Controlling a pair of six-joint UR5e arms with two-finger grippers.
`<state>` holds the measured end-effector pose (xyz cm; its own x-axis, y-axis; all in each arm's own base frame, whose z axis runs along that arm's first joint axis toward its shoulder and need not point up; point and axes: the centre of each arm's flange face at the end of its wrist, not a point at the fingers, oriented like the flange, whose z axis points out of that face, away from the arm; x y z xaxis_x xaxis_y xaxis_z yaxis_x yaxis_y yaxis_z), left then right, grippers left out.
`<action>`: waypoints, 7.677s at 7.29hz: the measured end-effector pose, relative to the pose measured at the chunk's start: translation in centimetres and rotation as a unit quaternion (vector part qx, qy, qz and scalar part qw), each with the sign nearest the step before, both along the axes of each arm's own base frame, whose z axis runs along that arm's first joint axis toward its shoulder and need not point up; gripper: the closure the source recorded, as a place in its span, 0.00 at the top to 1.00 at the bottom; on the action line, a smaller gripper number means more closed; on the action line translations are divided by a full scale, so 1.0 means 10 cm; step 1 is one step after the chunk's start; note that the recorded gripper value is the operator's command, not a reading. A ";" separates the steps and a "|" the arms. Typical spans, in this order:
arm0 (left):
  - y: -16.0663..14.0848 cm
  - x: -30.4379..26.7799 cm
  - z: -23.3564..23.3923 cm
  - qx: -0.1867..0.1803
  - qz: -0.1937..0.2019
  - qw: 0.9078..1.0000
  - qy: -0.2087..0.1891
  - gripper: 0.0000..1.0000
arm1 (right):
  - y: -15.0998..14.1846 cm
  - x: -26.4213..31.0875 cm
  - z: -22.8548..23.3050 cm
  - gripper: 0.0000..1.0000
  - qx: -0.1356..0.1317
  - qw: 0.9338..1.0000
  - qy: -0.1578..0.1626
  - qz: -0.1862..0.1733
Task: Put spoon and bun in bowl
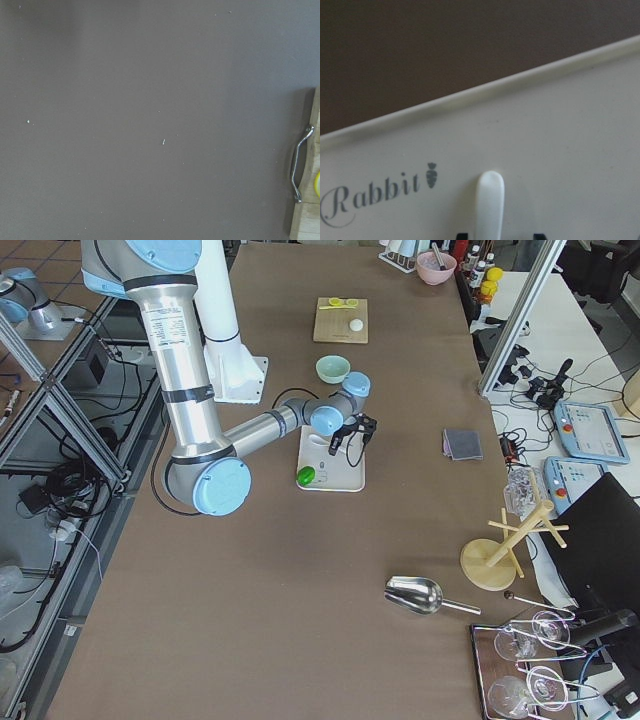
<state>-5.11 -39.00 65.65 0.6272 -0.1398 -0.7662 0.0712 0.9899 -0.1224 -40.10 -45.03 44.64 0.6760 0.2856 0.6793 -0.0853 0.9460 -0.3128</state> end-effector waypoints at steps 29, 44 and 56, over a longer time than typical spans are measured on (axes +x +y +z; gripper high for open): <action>-1.06 4.40 -2.39 -0.023 0.066 0.996 -0.052 0.41 | 0.20 -0.95 -2.31 1.00 -0.121 0.947 -0.058 0.293; -0.17 6.02 -4.81 -0.152 -0.034 0.988 0.022 0.98 | -0.08 0.63 -1.43 1.00 -0.061 0.978 -0.054 0.194; -1.72 2.33 -2.34 0.109 0.171 0.974 -0.104 0.98 | -0.46 2.54 0.44 1.00 0.044 0.997 -0.021 0.065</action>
<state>18.14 -56.21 42.28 0.7539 0.2552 -0.6054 -0.2657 0.9612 0.0744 -14.65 -49.68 49.02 0.6082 0.3076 0.7318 -0.1976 0.9515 -0.2357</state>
